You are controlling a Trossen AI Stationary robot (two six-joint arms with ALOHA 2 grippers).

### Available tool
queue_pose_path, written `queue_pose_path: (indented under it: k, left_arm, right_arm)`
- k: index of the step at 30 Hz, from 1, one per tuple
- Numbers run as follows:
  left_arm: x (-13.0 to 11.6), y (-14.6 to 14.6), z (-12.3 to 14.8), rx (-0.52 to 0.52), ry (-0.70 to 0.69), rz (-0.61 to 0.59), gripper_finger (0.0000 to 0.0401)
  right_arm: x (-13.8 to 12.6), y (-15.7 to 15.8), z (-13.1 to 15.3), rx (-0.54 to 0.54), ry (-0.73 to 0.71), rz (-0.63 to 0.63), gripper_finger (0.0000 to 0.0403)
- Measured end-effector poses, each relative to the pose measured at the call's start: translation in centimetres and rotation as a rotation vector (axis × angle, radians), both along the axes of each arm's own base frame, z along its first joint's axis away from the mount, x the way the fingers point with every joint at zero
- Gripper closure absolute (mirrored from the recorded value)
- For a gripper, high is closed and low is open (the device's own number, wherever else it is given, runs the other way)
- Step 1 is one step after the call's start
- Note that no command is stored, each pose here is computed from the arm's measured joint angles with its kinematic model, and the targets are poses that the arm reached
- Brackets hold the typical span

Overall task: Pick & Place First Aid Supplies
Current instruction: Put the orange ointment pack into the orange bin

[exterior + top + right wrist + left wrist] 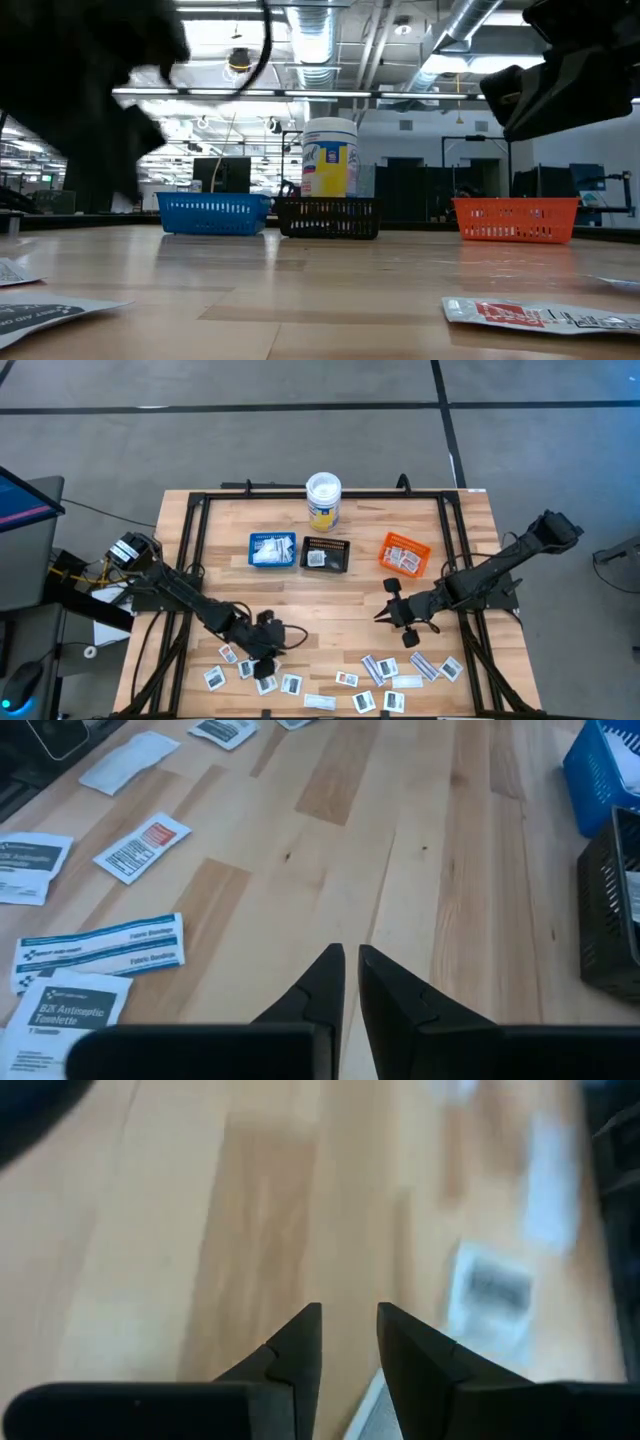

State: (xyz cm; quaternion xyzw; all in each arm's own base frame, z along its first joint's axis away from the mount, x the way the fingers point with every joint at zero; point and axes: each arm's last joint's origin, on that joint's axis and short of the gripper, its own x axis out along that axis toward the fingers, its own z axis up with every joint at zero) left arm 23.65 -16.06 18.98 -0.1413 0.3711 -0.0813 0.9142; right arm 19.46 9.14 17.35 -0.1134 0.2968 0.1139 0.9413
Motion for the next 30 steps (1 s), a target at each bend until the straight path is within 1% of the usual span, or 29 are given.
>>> queue_pose_path:
  k: [2,4,7,9,13,21,25,28,30]
  left_arm:
    - [-0.3,-0.1,-0.3,-0.018,0.051,-0.029,0.0302]
    - [-0.4,-0.4,-0.1,-0.043,0.053,-0.062,0.0302]
    - [-0.7,-0.8,0.0,-0.053,0.057,-0.087,0.0302]
    - [-1.0,-0.9,-0.2,-0.03,0.074,-0.102,0.0302]
    - [-1.2,-1.2,-0.3,0.009,0.062,-0.14,0.0302]
    - [-1.3,-1.4,-0.5,0.021,0.067,-0.148,0.0302]
    - [-1.4,-1.8,-1.2,0.04,0.096,-0.161,0.0302]
    - [-1.7,-1.7,-2.3,0.087,0.167,-0.167,0.0302]
    - [-1.7,-1.7,-2.5,0.104,0.182,-0.161,0.0302]
  right_arm:
    - [0.0,-0.2,0.0,-0.001,0.002,-0.007,0.0375]
    - [0.0,-0.2,0.0,-0.002,0.007,-0.008,0.0374]
    - [-0.2,-0.2,-0.3,-0.009,0.041,-0.007,0.0374]
    - [-0.4,-0.3,-0.5,0.001,0.072,-0.022,0.0375]
    - [-0.6,-0.4,-0.8,0.006,0.112,-0.044,0.0376]
    - [-0.6,-0.4,-0.8,0.007,0.113,-0.045,0.0376]
    - [-0.6,-0.4,-0.8,0.007,0.113,-0.045,0.0376]
    - [-0.6,-0.4,-0.8,0.007,0.113,-0.045,0.0374]
    - [-0.6,-0.4,-0.8,0.007,0.113,-0.045,0.0374]
